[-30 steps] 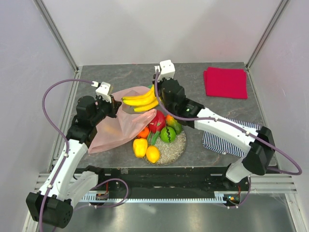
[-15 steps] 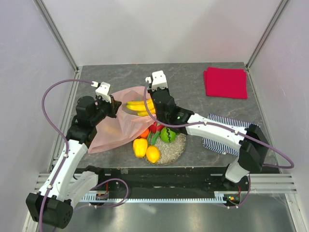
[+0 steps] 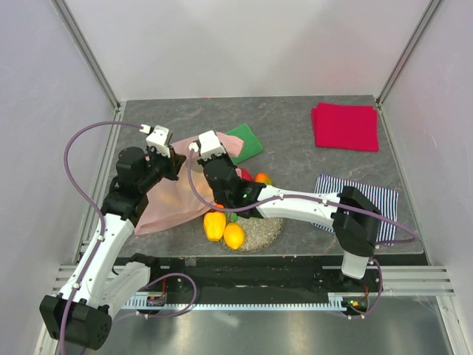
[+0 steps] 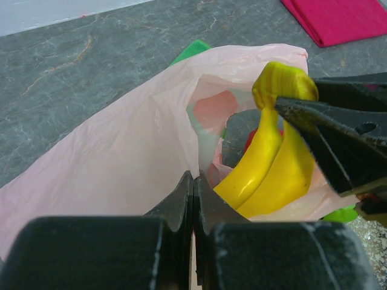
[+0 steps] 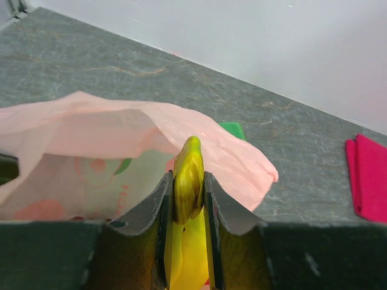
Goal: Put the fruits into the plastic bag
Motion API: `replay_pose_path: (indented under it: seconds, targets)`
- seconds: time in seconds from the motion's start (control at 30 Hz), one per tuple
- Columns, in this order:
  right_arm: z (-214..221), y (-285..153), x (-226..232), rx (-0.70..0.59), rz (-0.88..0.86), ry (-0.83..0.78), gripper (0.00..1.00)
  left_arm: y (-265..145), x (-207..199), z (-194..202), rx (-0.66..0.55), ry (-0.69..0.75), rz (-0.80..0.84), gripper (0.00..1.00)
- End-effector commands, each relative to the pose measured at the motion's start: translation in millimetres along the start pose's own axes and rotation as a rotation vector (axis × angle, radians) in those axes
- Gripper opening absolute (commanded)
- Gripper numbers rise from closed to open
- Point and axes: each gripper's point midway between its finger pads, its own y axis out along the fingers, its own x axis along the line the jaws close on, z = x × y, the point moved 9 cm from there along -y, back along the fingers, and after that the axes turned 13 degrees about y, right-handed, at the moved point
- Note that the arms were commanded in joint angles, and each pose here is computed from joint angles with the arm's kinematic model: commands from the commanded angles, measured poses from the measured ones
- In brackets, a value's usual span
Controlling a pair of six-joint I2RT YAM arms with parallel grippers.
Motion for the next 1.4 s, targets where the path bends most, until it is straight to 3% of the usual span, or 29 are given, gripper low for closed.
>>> replay_pose_path:
  seconds: [0.0, 0.17, 0.63, 0.73, 0.83, 0.87, 1.07, 1.17, 1.37]
  targets:
    - [-37.7, 2.0, 15.5, -0.067, -0.049, 0.205, 0.0, -3.3, 3.4, -18.2, -0.064, 0.037, -0.005, 0.02]
    - [-35.0, 3.4, 34.4, -0.012, -0.146, 0.341, 0.0, -3.2, 3.3, -19.2, -0.066, 0.038, -0.001, 0.02]
    - [16.0, 16.9, 70.0, 0.233, -0.348, 0.338, 0.0, -3.4, 3.5, -19.0, -0.067, 0.038, -0.005, 0.01]
    - [19.2, 17.2, 67.9, 0.252, -0.35, 0.344, 0.07, -3.0, 3.6, -18.7, -0.065, 0.038, -0.006, 0.02]
    - [14.7, 18.9, 60.1, 0.247, -0.344, 0.351, 0.23, -2.9, 3.3, -18.2, -0.064, 0.036, -0.004, 0.01]
    - [11.6, 19.1, 57.8, 0.245, -0.348, 0.356, 0.34, -3.4, 3.4, -19.0, -0.067, 0.037, -0.005, 0.02]
    - [5.5, 22.5, 40.5, 0.232, -0.35, 0.384, 0.62, -3.7, 3.9, -18.4, -0.064, 0.038, -0.012, 0.01]
    - [-2.8, 19.0, 32.2, 0.208, -0.361, 0.398, 0.66, -3.3, 3.9, -18.3, -0.064, 0.038, -0.01, 0.02]
    - [-29.0, -1.3, 10.2, 0.135, -0.406, 0.411, 0.67, -2.6, 4.3, -17.5, -0.059, 0.035, -0.015, 0.02]
